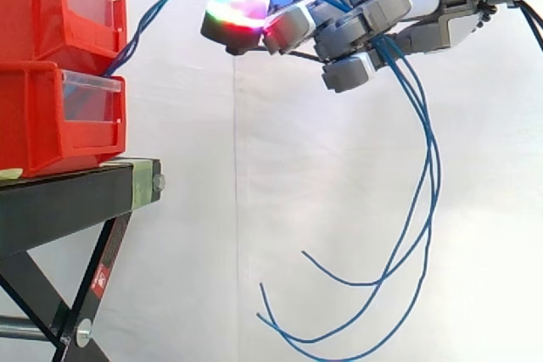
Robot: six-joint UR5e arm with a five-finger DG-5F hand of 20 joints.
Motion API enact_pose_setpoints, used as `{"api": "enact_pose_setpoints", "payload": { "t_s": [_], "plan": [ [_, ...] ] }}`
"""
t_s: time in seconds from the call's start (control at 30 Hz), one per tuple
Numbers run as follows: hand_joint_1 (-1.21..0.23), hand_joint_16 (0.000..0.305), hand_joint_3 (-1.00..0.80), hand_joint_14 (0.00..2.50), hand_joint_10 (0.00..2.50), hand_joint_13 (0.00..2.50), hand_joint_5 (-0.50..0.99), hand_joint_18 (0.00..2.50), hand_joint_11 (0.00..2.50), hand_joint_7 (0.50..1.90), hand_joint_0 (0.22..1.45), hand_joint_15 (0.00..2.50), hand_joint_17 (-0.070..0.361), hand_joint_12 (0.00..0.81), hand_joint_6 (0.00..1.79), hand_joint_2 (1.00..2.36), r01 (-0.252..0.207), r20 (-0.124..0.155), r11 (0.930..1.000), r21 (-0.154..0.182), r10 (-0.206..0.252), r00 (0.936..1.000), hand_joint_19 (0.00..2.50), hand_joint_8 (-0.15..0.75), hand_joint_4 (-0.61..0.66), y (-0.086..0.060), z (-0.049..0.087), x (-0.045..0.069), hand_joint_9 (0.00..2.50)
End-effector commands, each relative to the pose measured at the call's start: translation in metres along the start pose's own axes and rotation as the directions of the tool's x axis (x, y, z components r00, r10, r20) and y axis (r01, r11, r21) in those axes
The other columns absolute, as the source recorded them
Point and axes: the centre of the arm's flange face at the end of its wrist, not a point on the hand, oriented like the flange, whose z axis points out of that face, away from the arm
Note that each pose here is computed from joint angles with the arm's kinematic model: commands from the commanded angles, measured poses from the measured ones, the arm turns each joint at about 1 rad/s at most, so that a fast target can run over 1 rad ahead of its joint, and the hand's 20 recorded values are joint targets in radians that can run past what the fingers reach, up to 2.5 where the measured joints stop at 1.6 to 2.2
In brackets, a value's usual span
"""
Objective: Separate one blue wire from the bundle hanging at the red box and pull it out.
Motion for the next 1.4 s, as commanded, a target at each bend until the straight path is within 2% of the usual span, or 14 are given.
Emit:
{"api": "enact_pose_setpoints", "payload": {
  "t_s": [0.0, 0.3, 0.6, 0.73, 0.93, 1.37],
  "plan": [
    [-0.73, 0.050, -0.28, 2.30, 0.00, 0.95, -0.27, 0.96, 1.77, 1.11, 0.58, 1.02, 0.112, 0.367, 0.86, 1.02, 0.001, 0.001, 1.0000, 0.001, -0.001, 1.0000, 1.48, 0.375, 0.32, -0.0002, 0.0000, -0.0001, 0.85],
    [-0.68, 0.049, -0.27, 2.25, 0.00, 0.99, -0.25, 0.98, 1.78, 1.11, 0.58, 1.07, 0.111, 0.372, 0.86, 1.02, 0.001, 0.003, 1.0000, 0.001, -0.001, 1.0000, 1.49, 0.378, 0.32, -0.0003, 0.0000, -0.0002, 0.94],
    [-0.74, 0.056, -0.47, 2.26, 0.00, 0.99, -0.26, 1.01, 1.77, 1.14, 0.51, 1.05, 0.127, 0.404, 0.83, 1.00, 0.001, 0.001, 1.0000, 0.003, -0.001, 1.0000, 1.49, 0.406, 0.34, 0.0006, -0.0006, -0.0007, 0.91],
    [-0.74, 0.056, -0.46, 2.25, 0.00, 0.99, -0.26, 1.00, 1.74, 1.13, 0.51, 1.03, 0.126, 0.393, 0.83, 1.00, 0.012, -0.008, 0.9997, 0.022, -0.012, 0.9999, 1.49, 0.401, 0.34, -0.0028, -0.0023, -0.0006, 0.90],
    [-0.70, 0.050, -0.38, 2.23, 0.00, 1.01, -0.25, 1.02, 1.75, 1.12, 0.56, 1.06, 0.114, 0.373, 0.84, 1.01, 0.008, -0.007, 0.9999, 0.013, -0.008, 0.9999, 1.50, 0.391, 0.32, -0.0017, -0.0014, -0.0001, 0.96],
    [-0.64, 0.050, -0.41, 2.24, 0.00, 1.03, -0.24, 1.05, 1.74, 1.12, 0.55, 1.05, 0.113, 0.380, 0.84, 1.01, 0.008, -0.002, 0.9999, 0.012, -0.008, 1.0000, 1.50, 0.390, 0.32, -0.0010, -0.0016, -0.0009, 1.00]
  ]
}}
